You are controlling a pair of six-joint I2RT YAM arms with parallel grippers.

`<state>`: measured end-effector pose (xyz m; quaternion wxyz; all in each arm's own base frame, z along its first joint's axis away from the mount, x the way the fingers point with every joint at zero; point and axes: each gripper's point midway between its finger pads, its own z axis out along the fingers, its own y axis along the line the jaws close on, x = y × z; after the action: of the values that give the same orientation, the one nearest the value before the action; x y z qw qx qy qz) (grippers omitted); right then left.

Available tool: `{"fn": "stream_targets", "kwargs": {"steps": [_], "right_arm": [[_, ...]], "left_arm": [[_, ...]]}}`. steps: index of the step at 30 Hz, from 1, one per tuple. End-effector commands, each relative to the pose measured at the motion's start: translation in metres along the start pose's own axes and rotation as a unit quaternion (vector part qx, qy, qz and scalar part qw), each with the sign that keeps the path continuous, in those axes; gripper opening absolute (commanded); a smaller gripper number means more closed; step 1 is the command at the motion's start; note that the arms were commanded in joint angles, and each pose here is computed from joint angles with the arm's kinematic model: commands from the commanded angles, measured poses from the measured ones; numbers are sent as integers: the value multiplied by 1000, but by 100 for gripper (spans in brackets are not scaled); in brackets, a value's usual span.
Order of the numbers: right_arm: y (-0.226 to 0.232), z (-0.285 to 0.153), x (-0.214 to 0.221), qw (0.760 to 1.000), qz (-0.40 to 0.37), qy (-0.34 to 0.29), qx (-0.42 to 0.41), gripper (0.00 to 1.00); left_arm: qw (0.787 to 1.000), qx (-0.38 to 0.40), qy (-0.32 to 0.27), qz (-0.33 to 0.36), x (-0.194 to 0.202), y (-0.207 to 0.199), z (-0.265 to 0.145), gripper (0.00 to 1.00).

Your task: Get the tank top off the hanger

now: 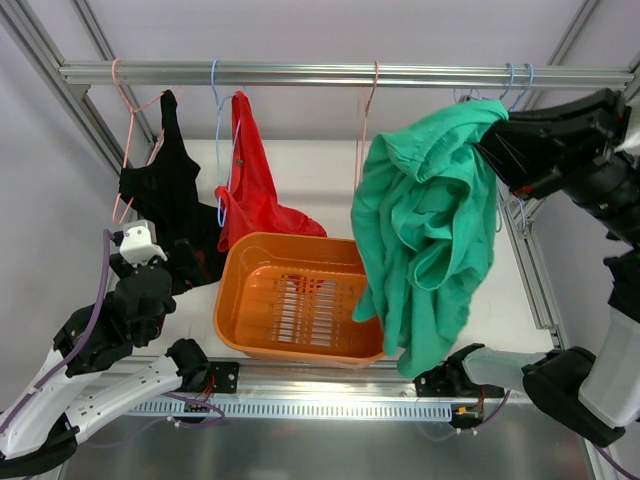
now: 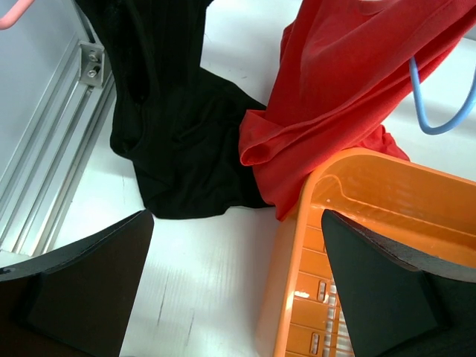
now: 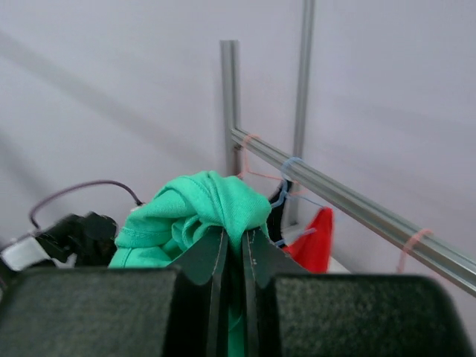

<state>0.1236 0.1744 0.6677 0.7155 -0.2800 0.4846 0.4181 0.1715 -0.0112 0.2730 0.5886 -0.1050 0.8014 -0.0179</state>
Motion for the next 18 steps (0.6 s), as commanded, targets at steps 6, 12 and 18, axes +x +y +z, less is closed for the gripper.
{"fn": "stream_targets", "kwargs": {"steps": [6,12,18], "right_arm": [[30,41,-73,980,68,-134,-133,0],[24,66,-65,969,129,-136,-162,0],[38,81,-44,962,159,-113,-190,0]], "left_arm": [[1000,-17,-4,-15,0,4,2,99],[999,-18,-10,-25,-2,8,0,99],[999,-17,-16,-34,-3,11,-2,99]]}}
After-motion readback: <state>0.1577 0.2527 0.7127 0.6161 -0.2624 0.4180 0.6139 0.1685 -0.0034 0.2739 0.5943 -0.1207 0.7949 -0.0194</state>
